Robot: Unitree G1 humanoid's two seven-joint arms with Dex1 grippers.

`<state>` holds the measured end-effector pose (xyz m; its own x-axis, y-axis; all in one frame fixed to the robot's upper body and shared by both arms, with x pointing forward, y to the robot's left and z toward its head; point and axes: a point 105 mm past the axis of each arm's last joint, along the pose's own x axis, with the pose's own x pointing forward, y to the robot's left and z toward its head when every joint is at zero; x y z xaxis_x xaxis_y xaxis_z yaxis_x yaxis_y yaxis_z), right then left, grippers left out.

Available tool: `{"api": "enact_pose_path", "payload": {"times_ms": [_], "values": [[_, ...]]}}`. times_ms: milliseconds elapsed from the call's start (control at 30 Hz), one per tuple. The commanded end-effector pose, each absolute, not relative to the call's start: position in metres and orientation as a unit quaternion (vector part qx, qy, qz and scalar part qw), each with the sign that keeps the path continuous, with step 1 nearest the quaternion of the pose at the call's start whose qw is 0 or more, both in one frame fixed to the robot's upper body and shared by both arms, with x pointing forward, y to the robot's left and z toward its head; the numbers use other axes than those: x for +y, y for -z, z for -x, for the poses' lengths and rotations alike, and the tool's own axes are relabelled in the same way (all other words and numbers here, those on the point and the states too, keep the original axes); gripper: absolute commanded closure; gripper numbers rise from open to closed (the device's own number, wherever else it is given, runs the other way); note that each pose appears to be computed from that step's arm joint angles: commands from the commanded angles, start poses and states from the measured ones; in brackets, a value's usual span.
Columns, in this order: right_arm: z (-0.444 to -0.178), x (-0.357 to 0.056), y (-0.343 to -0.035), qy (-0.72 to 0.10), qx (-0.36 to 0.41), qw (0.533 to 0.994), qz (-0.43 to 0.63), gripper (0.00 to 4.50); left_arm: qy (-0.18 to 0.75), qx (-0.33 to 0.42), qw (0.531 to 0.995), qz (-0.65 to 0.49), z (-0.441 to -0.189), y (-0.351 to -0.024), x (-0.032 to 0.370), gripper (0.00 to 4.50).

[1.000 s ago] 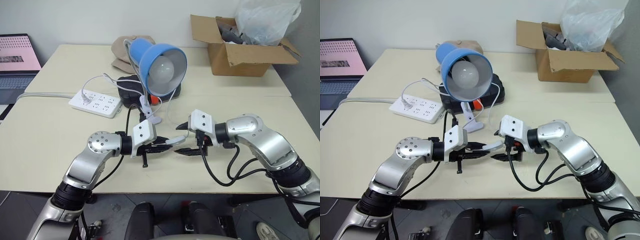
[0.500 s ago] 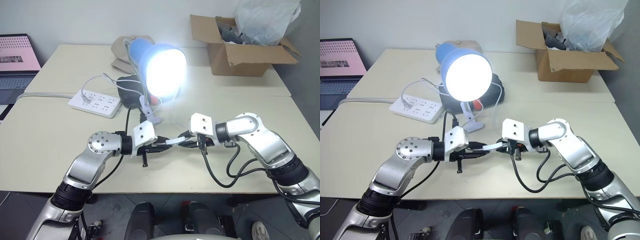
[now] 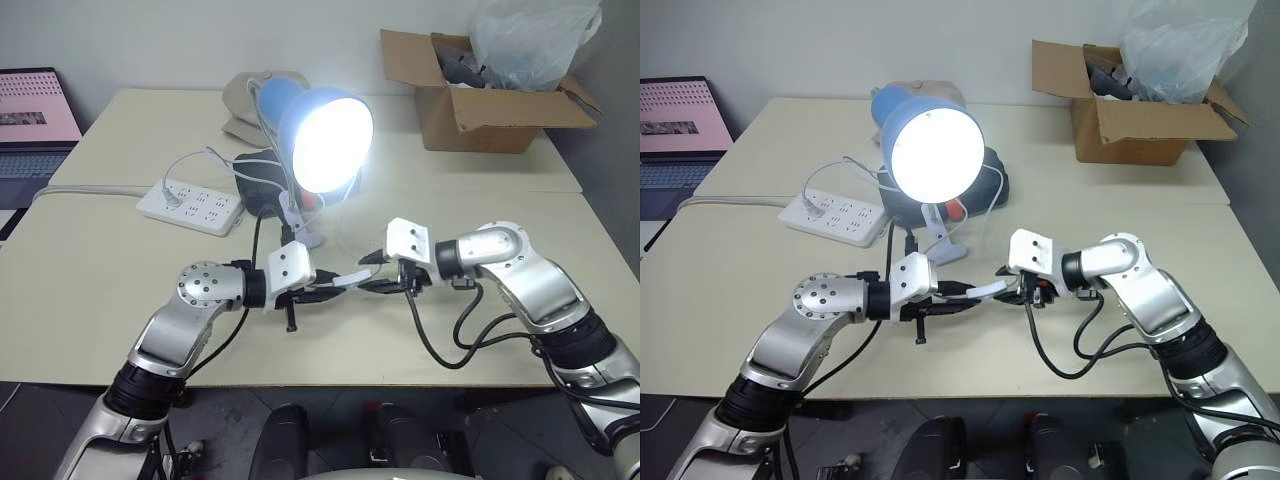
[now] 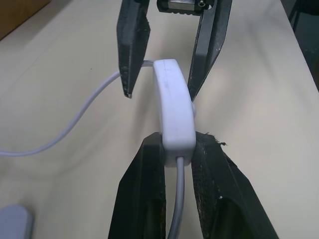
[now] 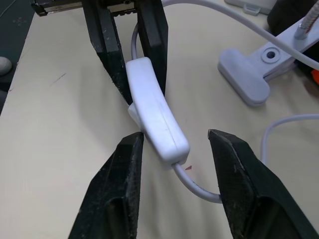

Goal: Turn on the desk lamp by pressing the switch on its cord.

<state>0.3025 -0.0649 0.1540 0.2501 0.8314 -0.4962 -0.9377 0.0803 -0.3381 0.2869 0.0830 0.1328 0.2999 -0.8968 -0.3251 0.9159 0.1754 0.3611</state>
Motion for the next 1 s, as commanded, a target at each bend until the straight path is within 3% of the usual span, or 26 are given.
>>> {"api": "enact_pose_path", "payload": {"times_ms": [33,267,567,633,1000], "values": [[-0.297,-0.064,-0.183,-0.615,0.033,0.730,0.296,1.48,0.581,0.021,0.763,-0.283,-0.295,-0.127,0.083,4.10],[-0.288,-0.099,-0.187,-0.576,0.052,0.756,0.306,0.03,0.523,0.009,0.798,-0.298,-0.333,-0.117,0.073,4.10],[-0.256,-0.128,-0.165,-0.513,0.098,0.802,0.290,0.00,0.531,0.007,0.802,-0.273,-0.351,-0.109,0.055,4.10],[-0.255,-0.130,-0.162,-0.496,0.100,0.813,0.287,0.00,0.536,0.009,0.799,-0.271,-0.351,-0.108,0.054,3.40],[-0.255,-0.139,-0.154,-0.457,0.107,0.833,0.291,0.00,0.538,0.000,0.802,-0.261,-0.334,-0.126,0.076,1.14]]}}
